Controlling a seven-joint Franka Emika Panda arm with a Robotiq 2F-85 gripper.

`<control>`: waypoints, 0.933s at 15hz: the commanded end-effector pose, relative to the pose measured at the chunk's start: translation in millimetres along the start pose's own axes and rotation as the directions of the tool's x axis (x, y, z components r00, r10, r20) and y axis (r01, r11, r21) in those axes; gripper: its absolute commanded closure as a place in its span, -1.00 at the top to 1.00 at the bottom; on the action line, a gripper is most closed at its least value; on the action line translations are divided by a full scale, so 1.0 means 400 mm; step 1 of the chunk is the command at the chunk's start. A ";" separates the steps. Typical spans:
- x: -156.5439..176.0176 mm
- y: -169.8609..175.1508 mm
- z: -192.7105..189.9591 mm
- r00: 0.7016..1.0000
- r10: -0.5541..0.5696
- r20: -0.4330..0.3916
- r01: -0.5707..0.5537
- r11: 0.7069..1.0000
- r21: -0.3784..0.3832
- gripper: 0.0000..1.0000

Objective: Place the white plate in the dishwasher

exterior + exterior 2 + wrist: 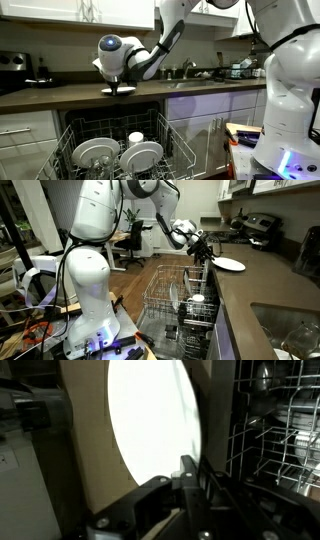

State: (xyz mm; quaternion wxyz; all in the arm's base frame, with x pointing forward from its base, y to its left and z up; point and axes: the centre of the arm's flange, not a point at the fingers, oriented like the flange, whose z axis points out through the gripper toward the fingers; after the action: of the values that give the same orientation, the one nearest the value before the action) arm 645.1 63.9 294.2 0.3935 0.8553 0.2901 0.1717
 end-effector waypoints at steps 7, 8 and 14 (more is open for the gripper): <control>-0.010 -0.009 -0.020 1.000 -0.006 0.013 0.005 1.000 0.028 -0.85; -0.009 -0.009 -0.021 1.000 -0.005 0.012 0.004 1.000 0.029 -0.86; 0.002 -0.015 -0.033 1.000 -0.008 0.005 0.008 0.999 0.031 -0.85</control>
State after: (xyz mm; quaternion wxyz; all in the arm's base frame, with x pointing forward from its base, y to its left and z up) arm 640.9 67.3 292.6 0.3878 0.8586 0.2895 0.1692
